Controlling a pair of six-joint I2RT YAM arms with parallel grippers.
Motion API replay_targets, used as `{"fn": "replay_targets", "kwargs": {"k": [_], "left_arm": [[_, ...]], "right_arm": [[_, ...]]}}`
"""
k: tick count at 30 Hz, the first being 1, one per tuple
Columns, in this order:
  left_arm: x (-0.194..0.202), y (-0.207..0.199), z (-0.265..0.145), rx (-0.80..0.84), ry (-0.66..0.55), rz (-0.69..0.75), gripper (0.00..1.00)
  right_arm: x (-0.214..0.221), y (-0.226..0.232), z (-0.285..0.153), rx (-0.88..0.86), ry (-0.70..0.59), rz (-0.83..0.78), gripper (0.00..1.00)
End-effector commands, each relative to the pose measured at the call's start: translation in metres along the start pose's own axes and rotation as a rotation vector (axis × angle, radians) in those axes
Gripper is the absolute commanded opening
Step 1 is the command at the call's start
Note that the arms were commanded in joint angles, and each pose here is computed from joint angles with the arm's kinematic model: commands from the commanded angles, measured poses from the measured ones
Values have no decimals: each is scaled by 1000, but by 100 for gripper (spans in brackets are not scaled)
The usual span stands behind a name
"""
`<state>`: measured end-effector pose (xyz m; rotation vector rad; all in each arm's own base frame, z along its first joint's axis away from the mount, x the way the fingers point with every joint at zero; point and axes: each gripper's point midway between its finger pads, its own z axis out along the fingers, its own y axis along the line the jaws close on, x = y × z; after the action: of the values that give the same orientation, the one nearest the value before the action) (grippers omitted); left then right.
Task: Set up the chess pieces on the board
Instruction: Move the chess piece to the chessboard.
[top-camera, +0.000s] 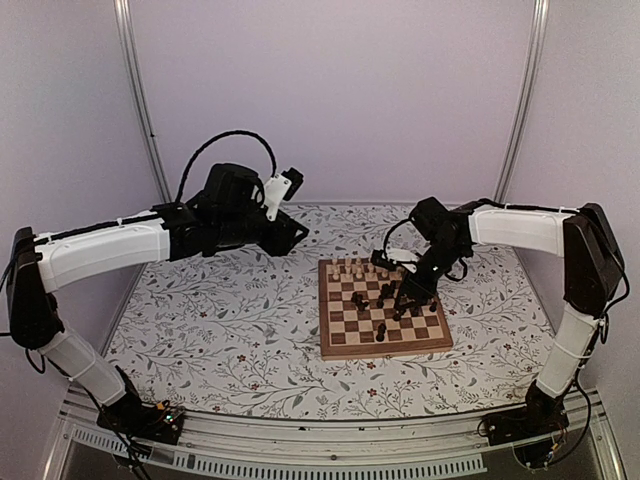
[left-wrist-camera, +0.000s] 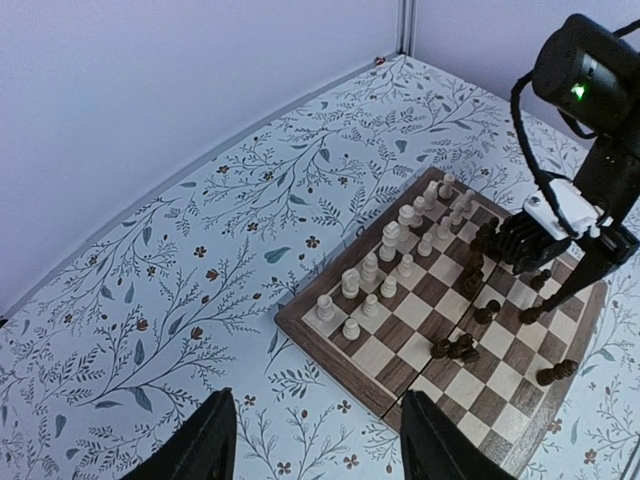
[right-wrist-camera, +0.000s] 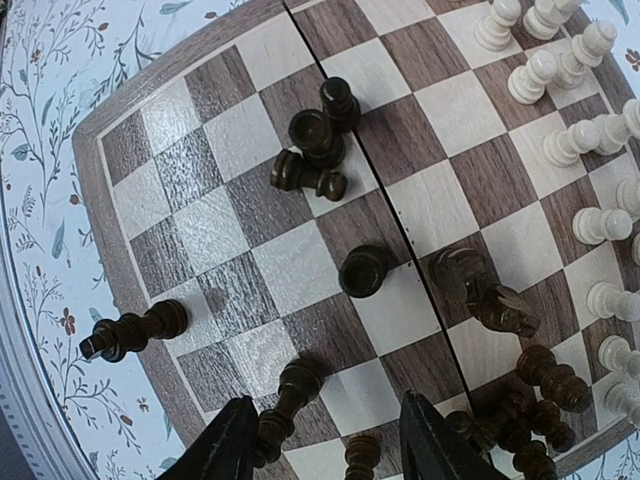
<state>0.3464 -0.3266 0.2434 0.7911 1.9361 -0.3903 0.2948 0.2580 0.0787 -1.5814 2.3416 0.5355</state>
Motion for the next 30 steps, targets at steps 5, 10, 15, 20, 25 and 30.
{"fn": "replay_targets", "kwargs": {"k": [5, 10, 15, 20, 25, 30], "left_arm": [[-6, -9, 3, 25, -2, 36, 58], [-7, -11, 2, 26, -3, 41, 58], [-7, -12, 2, 31, -1, 44, 58], [-5, -14, 4, 37, 7, 47, 58], [-3, -17, 5, 42, 14, 52, 58], [-2, -19, 5, 44, 19, 58, 58]], "right_arm": [[-13, 3, -11, -7, -33, 2, 52], [-16, 6, -19, -5, -45, -8, 52], [-9, 14, -14, -31, -35, -12, 52], [-2, 22, -2, -37, -5, -30, 52], [-1, 26, 2, -39, 12, -46, 52], [2, 20, 7, -15, 30, -42, 47]]}}
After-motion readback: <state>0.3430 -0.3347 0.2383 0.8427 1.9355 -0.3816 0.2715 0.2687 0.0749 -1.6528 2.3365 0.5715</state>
